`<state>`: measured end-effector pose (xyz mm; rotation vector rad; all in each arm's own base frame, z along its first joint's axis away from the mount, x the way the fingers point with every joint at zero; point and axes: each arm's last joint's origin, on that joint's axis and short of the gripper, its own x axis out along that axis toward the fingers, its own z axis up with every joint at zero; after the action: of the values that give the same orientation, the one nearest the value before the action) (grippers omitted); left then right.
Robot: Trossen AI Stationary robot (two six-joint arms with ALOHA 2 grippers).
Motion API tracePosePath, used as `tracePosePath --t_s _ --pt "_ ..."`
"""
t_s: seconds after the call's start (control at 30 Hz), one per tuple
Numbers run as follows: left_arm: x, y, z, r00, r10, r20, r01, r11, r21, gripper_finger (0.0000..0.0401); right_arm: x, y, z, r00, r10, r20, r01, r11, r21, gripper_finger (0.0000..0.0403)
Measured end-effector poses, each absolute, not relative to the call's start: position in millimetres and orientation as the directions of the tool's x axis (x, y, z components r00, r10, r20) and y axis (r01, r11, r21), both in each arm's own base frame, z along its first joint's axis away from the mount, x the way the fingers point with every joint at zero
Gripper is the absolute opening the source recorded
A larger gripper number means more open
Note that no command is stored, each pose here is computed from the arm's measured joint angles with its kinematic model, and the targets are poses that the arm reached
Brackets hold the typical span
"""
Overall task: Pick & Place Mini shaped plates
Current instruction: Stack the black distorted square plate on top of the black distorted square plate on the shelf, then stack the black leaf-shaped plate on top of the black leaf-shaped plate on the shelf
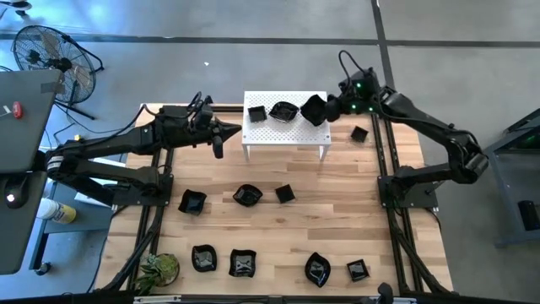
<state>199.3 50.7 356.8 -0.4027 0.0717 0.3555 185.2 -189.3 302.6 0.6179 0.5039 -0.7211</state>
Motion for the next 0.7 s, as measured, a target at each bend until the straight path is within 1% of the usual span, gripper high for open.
tracePosePath --t_s 0.17,0.33,0.43,0.5,0.6,0.7 --pt "199.3 50.7 356.7 0.936 0.325 -0.138 -0.353 0.859 -0.371 0.0002 184.5 -189.6 299.1 0.629 -0.465 -0.622 0.753 0.564 0.339 0.0022" --pt "199.3 50.7 356.7 0.936 0.325 -0.139 -0.353 0.859 -0.371 0.0002 184.9 -190.4 301.1 0.633 -0.481 -0.607 0.753 0.564 0.338 0.0067" --pt "199.0 50.7 354.9 0.933 0.324 -0.157 -0.359 0.857 -0.368 0.0002 183.5 -188.7 311.6 0.643 -0.485 -0.592 0.745 0.575 0.338 0.0093" --pt "198.7 50.4 351.5 0.929 0.317 -0.191 -0.367 0.856 -0.364 0.0002 180.8 -184.4 324.9 0.668 -0.477 -0.571 0.721 0.604 0.34 0.01" --pt "200.3 50.6 341.7 0.911 0.304 -0.28 -0.392 0.851 -0.35 0.0002 177.6 -170.0 344.3 0.714 -0.44 -0.545 0.67 0.656 0.348 0.0089" --pt "204.4 50.7 327.8 0.879 0.271 -0.394 -0.411 0.848 -0.335 0.0002 176.2 -147.1 353.9 0.751 -0.389 -0.534 0.613 0.713 0.342 0.005"
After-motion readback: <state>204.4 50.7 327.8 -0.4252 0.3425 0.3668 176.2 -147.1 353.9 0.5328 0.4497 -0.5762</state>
